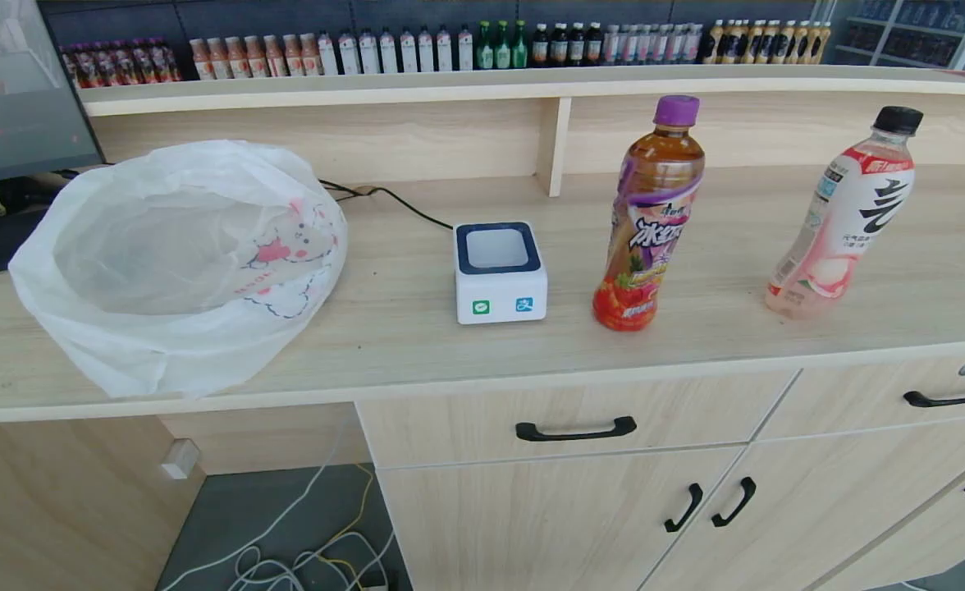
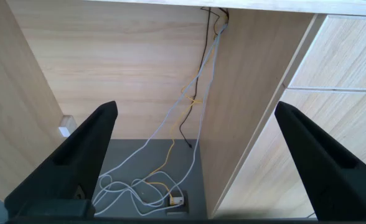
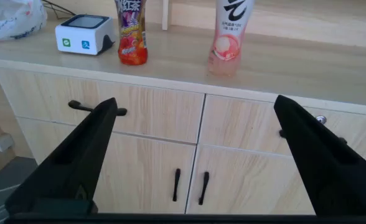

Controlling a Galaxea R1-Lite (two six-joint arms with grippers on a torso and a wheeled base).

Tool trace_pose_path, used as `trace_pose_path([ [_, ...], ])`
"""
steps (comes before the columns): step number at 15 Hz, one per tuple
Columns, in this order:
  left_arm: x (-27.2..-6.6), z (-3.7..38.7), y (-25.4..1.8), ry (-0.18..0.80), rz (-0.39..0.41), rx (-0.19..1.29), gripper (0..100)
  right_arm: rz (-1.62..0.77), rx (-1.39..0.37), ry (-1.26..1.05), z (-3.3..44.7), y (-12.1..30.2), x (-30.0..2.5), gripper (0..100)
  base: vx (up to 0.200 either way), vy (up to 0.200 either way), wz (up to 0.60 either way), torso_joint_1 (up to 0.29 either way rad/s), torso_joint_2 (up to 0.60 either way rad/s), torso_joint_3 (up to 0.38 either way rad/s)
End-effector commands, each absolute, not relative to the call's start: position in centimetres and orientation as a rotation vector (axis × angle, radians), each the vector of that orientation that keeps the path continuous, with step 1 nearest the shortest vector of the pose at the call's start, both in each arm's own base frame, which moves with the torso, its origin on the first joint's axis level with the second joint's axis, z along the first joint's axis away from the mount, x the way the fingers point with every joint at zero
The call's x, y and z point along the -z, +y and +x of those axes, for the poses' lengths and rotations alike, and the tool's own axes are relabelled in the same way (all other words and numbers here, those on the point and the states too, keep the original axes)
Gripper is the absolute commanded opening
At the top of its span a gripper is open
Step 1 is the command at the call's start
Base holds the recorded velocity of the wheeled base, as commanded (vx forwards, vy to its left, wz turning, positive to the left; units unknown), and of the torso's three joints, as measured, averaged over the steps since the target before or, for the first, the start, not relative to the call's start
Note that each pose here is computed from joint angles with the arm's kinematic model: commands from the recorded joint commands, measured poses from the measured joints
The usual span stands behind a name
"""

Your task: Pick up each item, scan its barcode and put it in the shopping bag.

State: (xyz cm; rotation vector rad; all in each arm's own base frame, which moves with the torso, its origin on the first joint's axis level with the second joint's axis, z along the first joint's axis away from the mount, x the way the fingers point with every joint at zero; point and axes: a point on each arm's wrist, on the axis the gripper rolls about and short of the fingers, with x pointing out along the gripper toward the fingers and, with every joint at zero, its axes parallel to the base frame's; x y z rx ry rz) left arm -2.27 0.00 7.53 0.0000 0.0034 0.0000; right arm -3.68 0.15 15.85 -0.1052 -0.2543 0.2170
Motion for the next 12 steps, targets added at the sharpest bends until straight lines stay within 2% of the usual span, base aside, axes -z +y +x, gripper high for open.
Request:
trace_pose_path([
  [1,-7.5,-2.3,0.0,0.003,0.000,0.000,100,-0.094,-0.261,-0.236,-3.4,0.1,-16.0,100,0.000,0.000,0.00,0.000,0.00,0.000],
  [4,-7.5,-2.3,0.0,0.003,0.000,0.000,100,-0.077,-0.386,-0.216,-2.6,-0.1,-16.6,100,0.000,0.000,0.00,0.000,0.00,0.000],
  [7,-7.5,-2.3,0.0,0.003,0.000,0.000,100,0.013,-0.507,-0.179,0.0,0.5,-18.0,100,0.000,0.000,0.00,0.000,0.00,0.000],
  [10,-7.5,-2.3,0.0,0.003,0.000,0.000,100,0.075,-0.699,-0.149,1.6,1.4,-17.4,100,0.000,0.000,0.00,0.000,0.00,0.000],
  [12,-7.5,-2.3,0.0,0.003,0.000,0.000,100,0.077,-0.718,-0.140,1.5,1.4,-17.0,100,0.000,0.000,0.00,0.000,0.00,0.000],
])
